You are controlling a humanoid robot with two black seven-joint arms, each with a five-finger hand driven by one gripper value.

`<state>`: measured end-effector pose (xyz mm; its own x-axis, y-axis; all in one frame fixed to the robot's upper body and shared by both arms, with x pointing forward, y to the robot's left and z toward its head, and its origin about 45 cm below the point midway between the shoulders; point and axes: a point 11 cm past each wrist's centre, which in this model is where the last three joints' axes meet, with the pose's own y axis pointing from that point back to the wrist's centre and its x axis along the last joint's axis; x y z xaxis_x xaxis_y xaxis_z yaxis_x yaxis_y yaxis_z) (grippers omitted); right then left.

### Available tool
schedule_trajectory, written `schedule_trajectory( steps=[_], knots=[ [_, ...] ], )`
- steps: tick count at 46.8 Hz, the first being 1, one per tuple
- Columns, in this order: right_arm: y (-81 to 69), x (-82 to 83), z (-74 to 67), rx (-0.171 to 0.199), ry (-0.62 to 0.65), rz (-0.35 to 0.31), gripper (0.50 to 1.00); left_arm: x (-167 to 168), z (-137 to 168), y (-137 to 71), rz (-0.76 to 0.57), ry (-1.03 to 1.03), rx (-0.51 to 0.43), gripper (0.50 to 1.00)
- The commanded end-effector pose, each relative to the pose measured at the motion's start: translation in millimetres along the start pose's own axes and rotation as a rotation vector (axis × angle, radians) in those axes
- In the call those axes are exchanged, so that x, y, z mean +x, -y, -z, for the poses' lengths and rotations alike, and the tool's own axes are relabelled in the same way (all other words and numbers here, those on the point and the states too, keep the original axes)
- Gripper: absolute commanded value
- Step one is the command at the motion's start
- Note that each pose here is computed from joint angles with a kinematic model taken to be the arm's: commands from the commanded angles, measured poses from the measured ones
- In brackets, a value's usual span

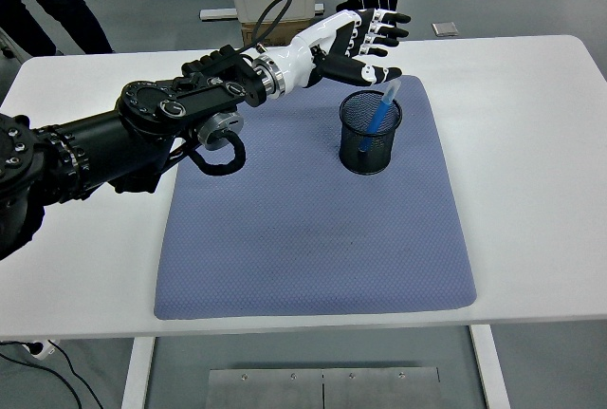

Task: Left hand places marker in pen holder

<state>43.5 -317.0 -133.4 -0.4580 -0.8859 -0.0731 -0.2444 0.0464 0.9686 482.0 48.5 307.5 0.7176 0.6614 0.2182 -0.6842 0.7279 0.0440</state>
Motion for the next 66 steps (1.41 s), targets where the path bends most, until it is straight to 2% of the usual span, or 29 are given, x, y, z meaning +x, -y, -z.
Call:
schedule_trajectory(
  steps=[1, 5, 11, 16, 25, 31, 37, 51, 60, 66],
  knots=[
    [0.0, 0.0, 0.1, 0.001, 0.0, 0.0, 1.0, 1.8, -11.0, 3.0, 0.002, 0.011, -0.016, 1.0],
    [0.0, 0.0, 0.1, 0.001, 0.0, 0.0, 1.0, 20.1, -25.8, -0.4, -0.028, 0.036, -0.035, 1.0],
    [0.0, 0.0, 0.1, 0.001, 0.0, 0.0, 1.0, 61.1, -36.5, -18.8, -0.112, 0.053, -0.052, 1.0],
    [0.0, 0.0, -0.1, -0.001, 0.0, 0.0, 1.0, 89.1, -29.1, -37.4, -0.178, 0.053, -0.038, 1.0],
    [0.0, 0.0, 0.1, 0.001, 0.0, 0.0, 1.0, 143.5, 3.1, -80.0, -0.333, 0.079, 0.031, 1.0],
    [0.0, 0.0, 0.1, 0.001, 0.0, 0.0, 1.0, 158.4, 35.1, -102.9, -0.416, 0.056, 0.074, 1.0],
    [0.0, -0.5, -0.1, -0.001, 0.0, 0.001, 1.0, 174.4, 60.7, -132.6, -0.502, 0.007, 0.069, 1.0],
    [0.0, 0.0, 0.1, 0.001, 0.0, 0.0, 1.0, 204.3, 96.5, -201.9, -0.679, -0.146, 0.026, 1.0],
    [0.0, 0.0, -0.1, -0.001, 0.0, 0.0, 1.0, 212.8, 127.1, -253.6, -0.759, -0.253, 0.022, 1.0],
    [0.0, 0.0, 0.1, 0.001, 0.0, 0.0, 1.0, 215.9, 141.6, -279.7, -0.827, -0.301, 0.015, 1.0]
  ],
)
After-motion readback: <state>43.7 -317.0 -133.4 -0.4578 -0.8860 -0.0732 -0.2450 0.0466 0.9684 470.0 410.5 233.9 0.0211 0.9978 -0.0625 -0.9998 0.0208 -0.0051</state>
